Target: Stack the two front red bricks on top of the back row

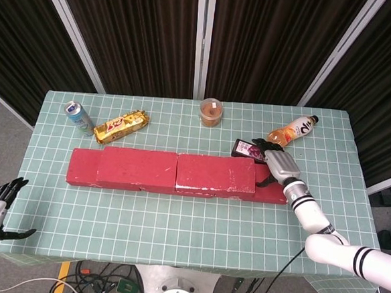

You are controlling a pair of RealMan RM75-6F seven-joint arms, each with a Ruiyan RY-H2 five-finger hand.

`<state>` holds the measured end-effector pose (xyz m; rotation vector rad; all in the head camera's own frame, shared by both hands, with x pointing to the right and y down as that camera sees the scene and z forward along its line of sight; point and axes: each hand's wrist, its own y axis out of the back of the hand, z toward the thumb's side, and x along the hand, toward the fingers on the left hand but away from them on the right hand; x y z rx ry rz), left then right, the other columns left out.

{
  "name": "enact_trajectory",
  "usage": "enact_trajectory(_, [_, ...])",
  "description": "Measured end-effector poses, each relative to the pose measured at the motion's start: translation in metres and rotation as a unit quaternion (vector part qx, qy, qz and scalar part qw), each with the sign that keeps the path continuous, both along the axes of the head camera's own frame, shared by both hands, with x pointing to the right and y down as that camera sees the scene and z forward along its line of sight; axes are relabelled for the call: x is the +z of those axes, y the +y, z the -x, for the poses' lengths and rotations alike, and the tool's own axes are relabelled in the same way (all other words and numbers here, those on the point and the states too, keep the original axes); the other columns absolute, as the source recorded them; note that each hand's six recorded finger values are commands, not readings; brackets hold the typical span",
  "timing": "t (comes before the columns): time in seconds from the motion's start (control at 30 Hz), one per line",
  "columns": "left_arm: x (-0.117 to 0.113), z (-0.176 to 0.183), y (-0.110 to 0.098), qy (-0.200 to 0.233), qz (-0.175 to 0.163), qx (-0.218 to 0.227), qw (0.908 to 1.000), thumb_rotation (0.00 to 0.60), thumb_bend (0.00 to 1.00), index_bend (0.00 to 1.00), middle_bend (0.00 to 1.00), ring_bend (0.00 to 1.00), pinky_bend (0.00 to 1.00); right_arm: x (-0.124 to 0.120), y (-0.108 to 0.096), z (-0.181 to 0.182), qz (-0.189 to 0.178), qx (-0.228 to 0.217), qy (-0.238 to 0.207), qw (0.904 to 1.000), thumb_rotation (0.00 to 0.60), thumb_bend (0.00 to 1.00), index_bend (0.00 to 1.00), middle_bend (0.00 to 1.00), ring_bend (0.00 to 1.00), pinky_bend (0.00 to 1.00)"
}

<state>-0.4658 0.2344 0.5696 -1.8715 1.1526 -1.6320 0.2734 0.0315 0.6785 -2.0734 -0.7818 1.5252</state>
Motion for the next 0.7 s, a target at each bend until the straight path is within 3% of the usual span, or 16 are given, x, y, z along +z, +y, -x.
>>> enact_trajectory(0.7, [-0.001,-0.001,0.0,0.0,-0.002,0.002,1.0,0.6,0.0,0.03,0.0,0.0,0.0,-0.009,-0.001,-0.003,-0.005,0.001,0.003,1.0,0.6,0.04,0.0,0.0,0.0,0.0])
